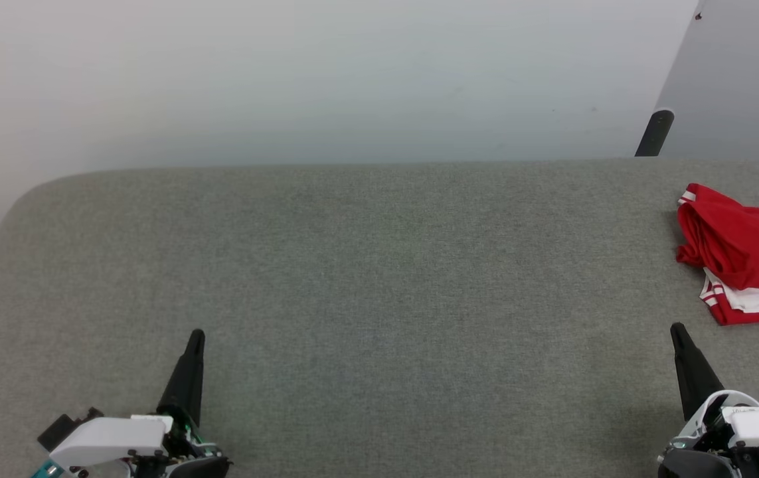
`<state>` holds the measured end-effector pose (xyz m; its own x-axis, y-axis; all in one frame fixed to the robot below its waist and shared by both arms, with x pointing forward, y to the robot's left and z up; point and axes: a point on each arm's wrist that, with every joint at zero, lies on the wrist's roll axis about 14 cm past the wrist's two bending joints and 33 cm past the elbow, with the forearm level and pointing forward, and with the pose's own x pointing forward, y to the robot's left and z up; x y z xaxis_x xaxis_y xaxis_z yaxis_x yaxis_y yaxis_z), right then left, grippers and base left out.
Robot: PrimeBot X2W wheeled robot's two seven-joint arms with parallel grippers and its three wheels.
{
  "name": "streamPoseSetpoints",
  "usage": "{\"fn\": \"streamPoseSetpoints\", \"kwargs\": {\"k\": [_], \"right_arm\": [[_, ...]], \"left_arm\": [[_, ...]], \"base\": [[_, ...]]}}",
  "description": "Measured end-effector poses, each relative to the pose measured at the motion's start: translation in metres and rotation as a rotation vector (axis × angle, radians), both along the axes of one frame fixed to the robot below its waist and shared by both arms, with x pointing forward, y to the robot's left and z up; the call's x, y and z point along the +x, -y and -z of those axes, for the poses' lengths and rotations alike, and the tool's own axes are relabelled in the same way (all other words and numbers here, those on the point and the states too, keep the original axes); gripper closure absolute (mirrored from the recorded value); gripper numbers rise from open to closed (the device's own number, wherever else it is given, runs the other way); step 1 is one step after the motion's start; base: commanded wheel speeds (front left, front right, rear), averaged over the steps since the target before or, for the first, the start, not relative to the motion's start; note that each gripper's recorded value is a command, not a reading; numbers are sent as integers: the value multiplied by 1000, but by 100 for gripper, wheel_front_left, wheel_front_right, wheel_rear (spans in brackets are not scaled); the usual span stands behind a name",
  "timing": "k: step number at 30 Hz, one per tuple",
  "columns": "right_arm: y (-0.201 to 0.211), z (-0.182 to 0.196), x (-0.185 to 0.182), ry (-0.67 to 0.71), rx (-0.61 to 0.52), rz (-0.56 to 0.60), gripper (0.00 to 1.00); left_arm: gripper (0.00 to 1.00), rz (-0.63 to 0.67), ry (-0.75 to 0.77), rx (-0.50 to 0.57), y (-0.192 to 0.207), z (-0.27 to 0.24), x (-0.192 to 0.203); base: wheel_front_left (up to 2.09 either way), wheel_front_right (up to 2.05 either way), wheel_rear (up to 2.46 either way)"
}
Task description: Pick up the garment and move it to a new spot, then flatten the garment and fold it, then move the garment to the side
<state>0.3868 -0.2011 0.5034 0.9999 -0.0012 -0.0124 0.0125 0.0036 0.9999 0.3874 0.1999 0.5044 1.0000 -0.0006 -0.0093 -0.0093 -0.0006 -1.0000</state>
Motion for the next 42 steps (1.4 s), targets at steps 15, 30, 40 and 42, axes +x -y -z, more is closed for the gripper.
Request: {"fn": "streamPoseSetpoints", "kwargs": {"k": [15,30,40,42], "right_arm": [[0,-3,2,8,5,0,100],[0,-3,2,8,5,0,100],[0,-3,2,8,5,0,100],[0,-3,2,8,5,0,100]], "left_arm": [[100,0,1,-4,1,0,0],[100,0,1,-4,0,0,0],[100,0,1,-4,0,0,0],[100,0,1,-4,1,0,0]], "base": [[0,0,0],[0,0,0],[0,0,0],[0,0,0]]}}
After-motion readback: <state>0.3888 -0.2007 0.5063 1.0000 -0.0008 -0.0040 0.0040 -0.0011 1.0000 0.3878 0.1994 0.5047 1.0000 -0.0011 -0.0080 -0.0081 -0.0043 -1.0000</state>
